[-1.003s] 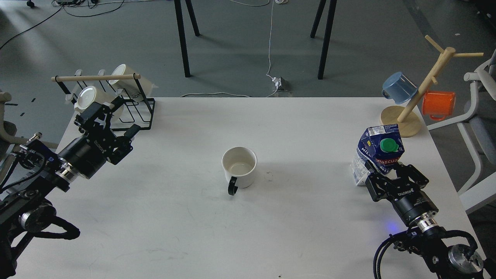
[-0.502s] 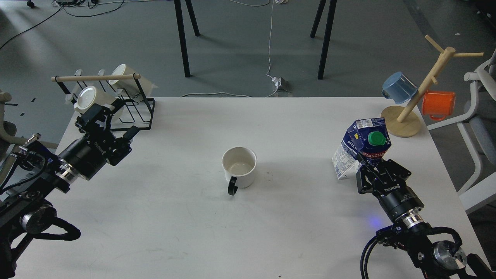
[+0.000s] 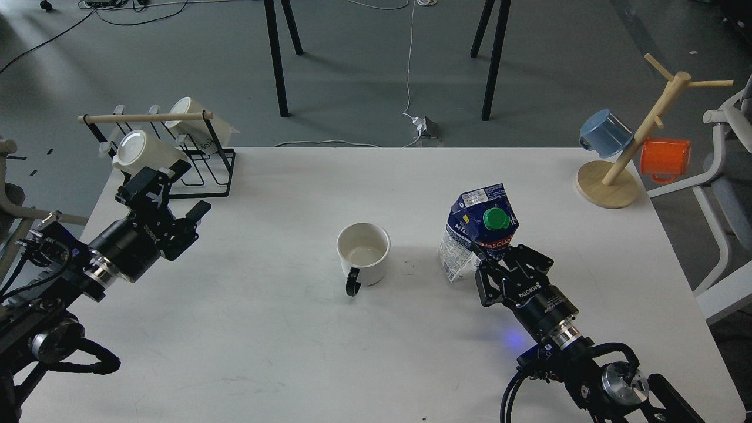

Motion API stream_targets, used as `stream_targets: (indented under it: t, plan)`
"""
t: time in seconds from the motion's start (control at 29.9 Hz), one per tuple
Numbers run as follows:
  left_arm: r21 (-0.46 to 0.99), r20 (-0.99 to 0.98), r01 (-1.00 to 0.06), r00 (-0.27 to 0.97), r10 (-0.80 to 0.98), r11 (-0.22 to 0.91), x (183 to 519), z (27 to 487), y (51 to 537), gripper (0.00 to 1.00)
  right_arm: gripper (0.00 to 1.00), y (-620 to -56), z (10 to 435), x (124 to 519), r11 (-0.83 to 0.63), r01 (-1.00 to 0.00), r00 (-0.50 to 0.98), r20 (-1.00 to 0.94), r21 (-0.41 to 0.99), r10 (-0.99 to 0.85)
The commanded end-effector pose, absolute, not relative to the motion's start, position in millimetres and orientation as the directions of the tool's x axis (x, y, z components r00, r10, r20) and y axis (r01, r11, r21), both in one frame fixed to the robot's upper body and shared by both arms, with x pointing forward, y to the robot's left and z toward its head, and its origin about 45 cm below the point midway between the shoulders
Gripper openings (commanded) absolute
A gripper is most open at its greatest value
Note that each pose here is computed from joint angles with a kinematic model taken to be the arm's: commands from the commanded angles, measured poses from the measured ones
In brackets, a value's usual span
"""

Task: Place cup and milk with both arms
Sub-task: 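Carry the milk carton with the right gripper beside the white mug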

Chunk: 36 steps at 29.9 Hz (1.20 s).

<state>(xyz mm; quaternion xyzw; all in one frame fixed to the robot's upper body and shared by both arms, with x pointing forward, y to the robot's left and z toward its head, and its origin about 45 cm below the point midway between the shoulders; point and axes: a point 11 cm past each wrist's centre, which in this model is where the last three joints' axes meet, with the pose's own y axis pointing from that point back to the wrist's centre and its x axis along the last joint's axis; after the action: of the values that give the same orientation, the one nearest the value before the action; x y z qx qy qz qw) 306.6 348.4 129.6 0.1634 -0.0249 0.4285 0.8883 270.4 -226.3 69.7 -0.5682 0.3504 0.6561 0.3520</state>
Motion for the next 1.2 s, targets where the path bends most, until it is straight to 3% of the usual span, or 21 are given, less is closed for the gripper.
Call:
stream_targets:
  t: [0.0,1.17]
  plan:
    - [0.269,0.183,-0.769,0.632,0.753,0.580,306,129,348,0.98,0.31,-226,66,272,-0.515,-0.854,-0.113,-0.993,0.077,0.039]
    - [0.292,0.182,-0.773,0.623,0.760,0.564,302,123,356,0.98,0.32,-191,73,281,-0.630,-0.773,-0.081,-0.996,0.077,-0.024]
